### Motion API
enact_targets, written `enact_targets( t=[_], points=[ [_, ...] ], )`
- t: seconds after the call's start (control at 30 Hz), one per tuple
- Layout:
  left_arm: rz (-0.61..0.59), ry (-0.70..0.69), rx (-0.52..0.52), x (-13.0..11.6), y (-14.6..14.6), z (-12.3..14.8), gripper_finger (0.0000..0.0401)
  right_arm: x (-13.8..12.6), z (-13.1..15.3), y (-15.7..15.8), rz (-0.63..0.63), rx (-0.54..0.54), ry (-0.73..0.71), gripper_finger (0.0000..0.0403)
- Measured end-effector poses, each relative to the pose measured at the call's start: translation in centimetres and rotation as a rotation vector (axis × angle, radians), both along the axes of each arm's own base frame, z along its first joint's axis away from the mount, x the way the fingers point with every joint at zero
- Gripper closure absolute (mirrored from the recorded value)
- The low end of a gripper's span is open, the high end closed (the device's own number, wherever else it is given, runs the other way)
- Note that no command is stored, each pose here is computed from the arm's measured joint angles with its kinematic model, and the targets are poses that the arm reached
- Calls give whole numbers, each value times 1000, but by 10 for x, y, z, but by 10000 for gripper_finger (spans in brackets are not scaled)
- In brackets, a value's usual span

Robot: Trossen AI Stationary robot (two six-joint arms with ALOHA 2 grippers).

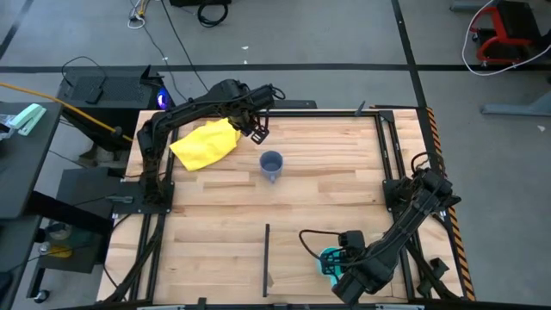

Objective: Stack small to large cups/mugs on shelf
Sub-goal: Put the blue mug on the shelf

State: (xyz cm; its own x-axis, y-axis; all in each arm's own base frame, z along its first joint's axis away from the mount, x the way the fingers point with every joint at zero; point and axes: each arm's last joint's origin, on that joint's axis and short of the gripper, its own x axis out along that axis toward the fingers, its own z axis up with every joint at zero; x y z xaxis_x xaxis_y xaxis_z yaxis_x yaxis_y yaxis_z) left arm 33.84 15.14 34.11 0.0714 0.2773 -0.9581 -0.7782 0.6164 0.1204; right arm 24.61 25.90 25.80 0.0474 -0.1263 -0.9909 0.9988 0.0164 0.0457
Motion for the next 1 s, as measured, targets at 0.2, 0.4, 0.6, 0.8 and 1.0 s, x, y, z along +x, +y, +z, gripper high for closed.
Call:
enact_targets(
  t=[0.2,0.4,0.6,0.8,1.0],
  points=[
    [7,-2,0,0,0,0,328,4,-10,4,1,-15,2,397],
    [7,-3,0,0,0,0,328,5,-12,5,1,-20,6,396],
    [19,-7,-1,0,0,0,331,4,-12,5,4,-27,0,386],
    [14,-12,-14,0,-1,0,321,5,-12,5,8,-42,-13,351],
    [-16,-4,-79,2,-2,-13,307,3,-12,5,30,-45,-14,332]
  ],
)
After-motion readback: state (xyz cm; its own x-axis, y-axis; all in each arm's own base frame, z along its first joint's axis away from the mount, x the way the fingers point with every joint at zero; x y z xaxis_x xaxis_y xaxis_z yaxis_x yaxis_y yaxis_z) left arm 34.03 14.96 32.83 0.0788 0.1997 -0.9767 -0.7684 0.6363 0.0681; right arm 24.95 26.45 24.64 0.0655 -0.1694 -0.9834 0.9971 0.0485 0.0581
